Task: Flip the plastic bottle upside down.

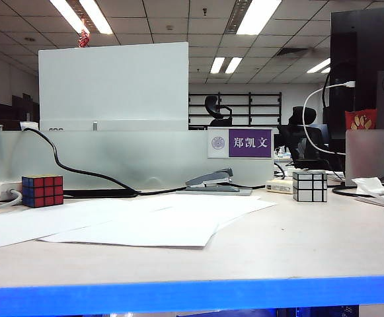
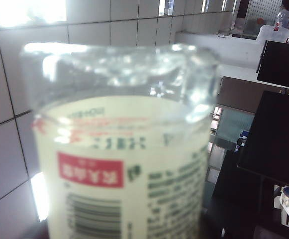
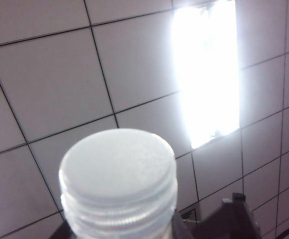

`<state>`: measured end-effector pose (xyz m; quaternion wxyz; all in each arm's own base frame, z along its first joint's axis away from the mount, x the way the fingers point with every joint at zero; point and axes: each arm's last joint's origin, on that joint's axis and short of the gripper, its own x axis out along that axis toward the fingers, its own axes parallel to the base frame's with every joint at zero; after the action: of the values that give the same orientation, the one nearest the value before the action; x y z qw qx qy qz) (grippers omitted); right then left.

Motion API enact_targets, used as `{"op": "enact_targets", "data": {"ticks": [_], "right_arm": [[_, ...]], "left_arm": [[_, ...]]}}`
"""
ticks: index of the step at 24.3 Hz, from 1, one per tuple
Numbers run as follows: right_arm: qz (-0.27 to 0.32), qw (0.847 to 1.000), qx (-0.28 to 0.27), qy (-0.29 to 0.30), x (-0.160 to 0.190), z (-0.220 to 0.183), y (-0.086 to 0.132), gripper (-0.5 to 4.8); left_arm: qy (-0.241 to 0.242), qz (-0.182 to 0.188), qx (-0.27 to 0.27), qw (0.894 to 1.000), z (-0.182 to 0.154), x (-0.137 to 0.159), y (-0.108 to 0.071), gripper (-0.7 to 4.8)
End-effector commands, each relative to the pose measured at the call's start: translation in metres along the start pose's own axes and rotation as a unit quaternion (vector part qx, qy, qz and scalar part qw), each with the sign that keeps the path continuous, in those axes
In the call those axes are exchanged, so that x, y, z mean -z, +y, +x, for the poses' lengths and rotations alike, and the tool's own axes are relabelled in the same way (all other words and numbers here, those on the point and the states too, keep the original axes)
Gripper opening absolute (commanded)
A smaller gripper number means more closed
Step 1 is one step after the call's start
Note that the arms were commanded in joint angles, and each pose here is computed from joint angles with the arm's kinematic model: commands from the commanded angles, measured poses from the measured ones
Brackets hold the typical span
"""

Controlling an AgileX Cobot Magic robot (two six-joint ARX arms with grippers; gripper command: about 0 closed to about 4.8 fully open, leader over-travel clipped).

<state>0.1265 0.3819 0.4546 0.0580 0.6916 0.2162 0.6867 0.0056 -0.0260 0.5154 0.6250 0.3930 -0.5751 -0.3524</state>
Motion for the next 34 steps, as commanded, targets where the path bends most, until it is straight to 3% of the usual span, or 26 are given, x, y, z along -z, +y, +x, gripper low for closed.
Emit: {"op": "enact_targets", "data": {"ticks": [1, 9, 12, 23, 24, 26, 27, 34], "right_arm": [[0.012, 1.0, -0.012, 0.013, 0.0044, 0.0034, 0.0057, -0.04], [0.015, 1.0, -0.011, 0.016, 0.0068, 0.0037, 0.0041, -0.04], [0.017, 1.0, -0.009, 0.018, 0.0083, 0.004, 0.0033, -0.04], [0.018, 1.0, -0.007, 0.018, 0.0086, 0.0041, 0.0026, -0.04], [0.018, 1.0, -0.007, 0.018, 0.0084, 0.0041, 0.0027, -0.04], [0.018, 1.0, -0.006, 0.018, 0.0084, 0.0041, 0.0027, -0.04], [0.018, 1.0, -0.007, 0.019, 0.0086, 0.0042, 0.0028, -0.04], [0.017, 1.0, -0.01, 0.02, 0.0088, 0.0041, 0.0034, 0.05]], "left_arm": [[-0.002, 0.004, 0.007, 1.0, 0.0003, 0.0001, 0.0002, 2.23], [-0.001, 0.01, 0.001, 1.0, 0.0007, 0.0012, 0.0009, 2.25], [0.003, 0.013, -0.016, 1.0, 0.0007, 0.0012, 0.002, 2.52], [-0.002, 0.023, -0.016, 1.0, 0.0012, 0.0019, 0.0026, 2.44], [-0.002, 0.023, -0.016, 1.0, 0.0012, 0.0019, 0.0026, 2.23], [-0.003, 0.024, -0.017, 1.0, 0.0011, 0.0017, 0.0027, 0.42], [-0.004, 0.025, -0.017, 1.0, 0.0011, 0.0014, 0.0027, -0.18], [0.001, 0.028, -0.035, 0.999, 0.0011, 0.0011, 0.004, -0.06]]}}
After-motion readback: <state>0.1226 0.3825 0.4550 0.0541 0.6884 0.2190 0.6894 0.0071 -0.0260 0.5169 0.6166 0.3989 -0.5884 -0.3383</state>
